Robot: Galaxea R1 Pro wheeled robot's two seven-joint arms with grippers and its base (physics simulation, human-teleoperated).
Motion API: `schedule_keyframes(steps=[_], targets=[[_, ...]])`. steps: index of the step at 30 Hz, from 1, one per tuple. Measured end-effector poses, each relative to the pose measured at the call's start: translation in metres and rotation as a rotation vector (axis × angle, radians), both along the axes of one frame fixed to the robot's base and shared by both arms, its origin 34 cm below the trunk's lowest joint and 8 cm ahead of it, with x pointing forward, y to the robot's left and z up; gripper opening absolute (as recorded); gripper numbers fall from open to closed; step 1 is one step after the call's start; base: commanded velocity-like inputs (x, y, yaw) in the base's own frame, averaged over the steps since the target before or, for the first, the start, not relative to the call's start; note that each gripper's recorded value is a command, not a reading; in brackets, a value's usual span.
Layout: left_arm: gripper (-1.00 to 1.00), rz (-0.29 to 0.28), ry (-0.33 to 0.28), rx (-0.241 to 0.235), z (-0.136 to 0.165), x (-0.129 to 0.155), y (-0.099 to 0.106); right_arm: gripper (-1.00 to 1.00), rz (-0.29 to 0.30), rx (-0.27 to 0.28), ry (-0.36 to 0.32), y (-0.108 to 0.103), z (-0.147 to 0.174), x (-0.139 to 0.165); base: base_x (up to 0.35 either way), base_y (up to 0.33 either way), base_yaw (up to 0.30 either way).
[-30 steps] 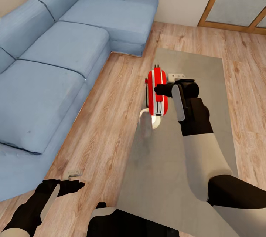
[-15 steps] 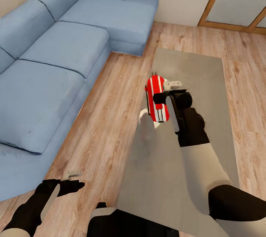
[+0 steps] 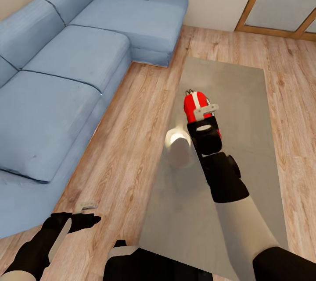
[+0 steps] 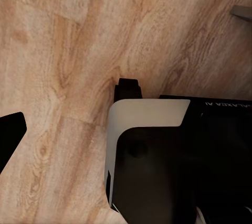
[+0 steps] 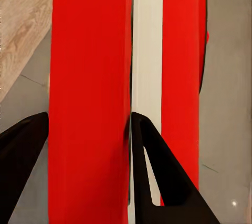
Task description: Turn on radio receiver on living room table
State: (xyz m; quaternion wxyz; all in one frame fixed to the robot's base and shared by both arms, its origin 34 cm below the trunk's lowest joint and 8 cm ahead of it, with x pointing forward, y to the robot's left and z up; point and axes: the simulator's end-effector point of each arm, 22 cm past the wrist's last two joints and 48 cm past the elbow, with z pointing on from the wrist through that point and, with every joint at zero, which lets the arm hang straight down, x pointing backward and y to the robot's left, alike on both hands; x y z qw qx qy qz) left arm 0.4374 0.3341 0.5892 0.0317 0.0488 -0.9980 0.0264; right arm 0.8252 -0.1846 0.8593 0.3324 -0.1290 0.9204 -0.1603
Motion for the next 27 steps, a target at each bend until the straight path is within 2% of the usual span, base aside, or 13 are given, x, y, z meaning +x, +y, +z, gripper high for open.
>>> schedule_keyframes(steps=[5,7,11,12,16,18,19,22,25,27], targets=[[1.0,0.0,0.0,0.0,0.0,0.0,0.0,-1.0,0.02,-0.031,-0.022,0.004,0.006,-0.004,0.0,0.0,0.0],[1.0,0.0,0.0,0.0,0.0,0.0,0.0,-1.0,0.04,-0.075,-0.041,0.009,0.01,-0.008,0.0,0.0,0.0],[1.0,0.0,0.001,-0.001,0.0,0.0,0.0,-1.0,0.09,-0.305,-0.141,0.01,0.024,-0.027,0.0,0.0,0.0],[1.0,0.0,0.0,-0.001,0.0,0.0,0.0,-1.0,0.104,-0.339,-0.168,0.015,0.027,-0.032,0.0,0.0,0.0],[1.0,0.0,0.001,-0.002,0.0,0.0,0.0,-1.0,0.199,-0.617,-0.374,0.033,0.051,-0.082,0.0,0.0,0.0],[1.0,0.0,0.001,-0.002,0.0,0.0,0.0,-1.0,0.266,-0.706,-0.469,0.043,0.062,-0.1,0.0,0.0,0.0],[1.0,0.0,0.0,-0.003,0.0,0.0,-0.001,-1.0,0.285,-0.726,-0.49,0.045,0.064,-0.105,0.0,0.0,0.0],[1.0,0.002,0.0,-0.019,-0.001,0.0,-0.012,-1.0,0.389,-0.803,-0.594,0.061,0.07,-0.134,0.0,0.0,0.0],[1.0,0.0,0.005,-0.034,-0.002,-0.002,-0.024,-1.0,0.434,-0.821,-0.63,0.067,0.068,-0.152,0.0,0.0,0.0],[1.0,-0.002,0.007,-0.044,-0.003,-0.003,-0.03,-1.0,0.474,-0.85,-0.644,0.071,0.064,-0.175,0.0,0.0,0.0]])
